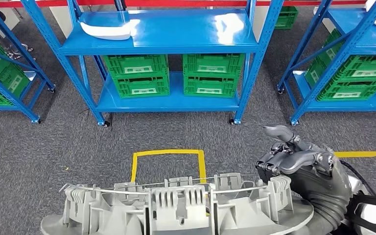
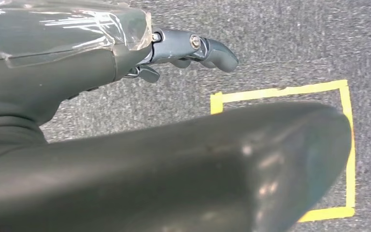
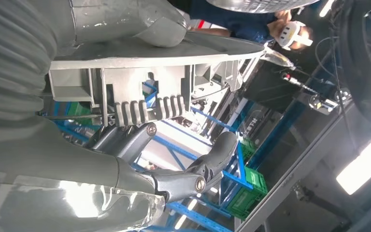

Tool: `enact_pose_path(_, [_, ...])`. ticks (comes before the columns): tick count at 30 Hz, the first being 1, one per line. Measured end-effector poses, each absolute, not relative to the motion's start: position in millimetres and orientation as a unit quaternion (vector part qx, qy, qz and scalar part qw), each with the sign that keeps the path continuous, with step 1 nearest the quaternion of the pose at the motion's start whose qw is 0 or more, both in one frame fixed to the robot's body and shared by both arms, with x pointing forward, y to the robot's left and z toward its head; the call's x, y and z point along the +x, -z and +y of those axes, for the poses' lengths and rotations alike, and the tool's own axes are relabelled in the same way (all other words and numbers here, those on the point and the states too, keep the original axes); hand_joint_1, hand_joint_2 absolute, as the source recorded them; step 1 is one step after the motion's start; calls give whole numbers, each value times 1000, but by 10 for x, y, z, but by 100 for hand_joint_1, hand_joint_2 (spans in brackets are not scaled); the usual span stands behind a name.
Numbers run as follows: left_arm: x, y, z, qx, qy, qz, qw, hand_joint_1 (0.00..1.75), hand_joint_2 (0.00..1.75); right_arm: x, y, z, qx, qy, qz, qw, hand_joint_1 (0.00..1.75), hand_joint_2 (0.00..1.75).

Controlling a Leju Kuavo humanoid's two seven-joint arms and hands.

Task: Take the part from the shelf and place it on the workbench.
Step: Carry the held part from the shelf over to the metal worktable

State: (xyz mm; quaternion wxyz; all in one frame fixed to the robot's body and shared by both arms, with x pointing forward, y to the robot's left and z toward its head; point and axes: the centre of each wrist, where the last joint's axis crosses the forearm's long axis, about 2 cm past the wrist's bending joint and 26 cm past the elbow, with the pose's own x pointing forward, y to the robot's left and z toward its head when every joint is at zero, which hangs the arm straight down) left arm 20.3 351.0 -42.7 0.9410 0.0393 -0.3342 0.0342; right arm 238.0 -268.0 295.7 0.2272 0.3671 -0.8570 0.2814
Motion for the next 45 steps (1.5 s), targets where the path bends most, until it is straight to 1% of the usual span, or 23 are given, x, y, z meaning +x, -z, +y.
enact_pose_path(10, [98, 343, 3605, 50, -36, -330, 942, 0, 0, 2366, -2959, -2745, 369, -274, -861, 219, 175, 175])
enact_pose_path(29, [237, 339, 3588, 52, 5, -351, 935, 0, 0, 2316, -2986, -2795, 342, -284, -870, 213, 175, 175])
enact_pose_path(45, [251, 381, 3624, 54, -1, -359, 932, 0, 0, 2300, -2989, -2800, 340, -286, -874, 199, 175, 175])
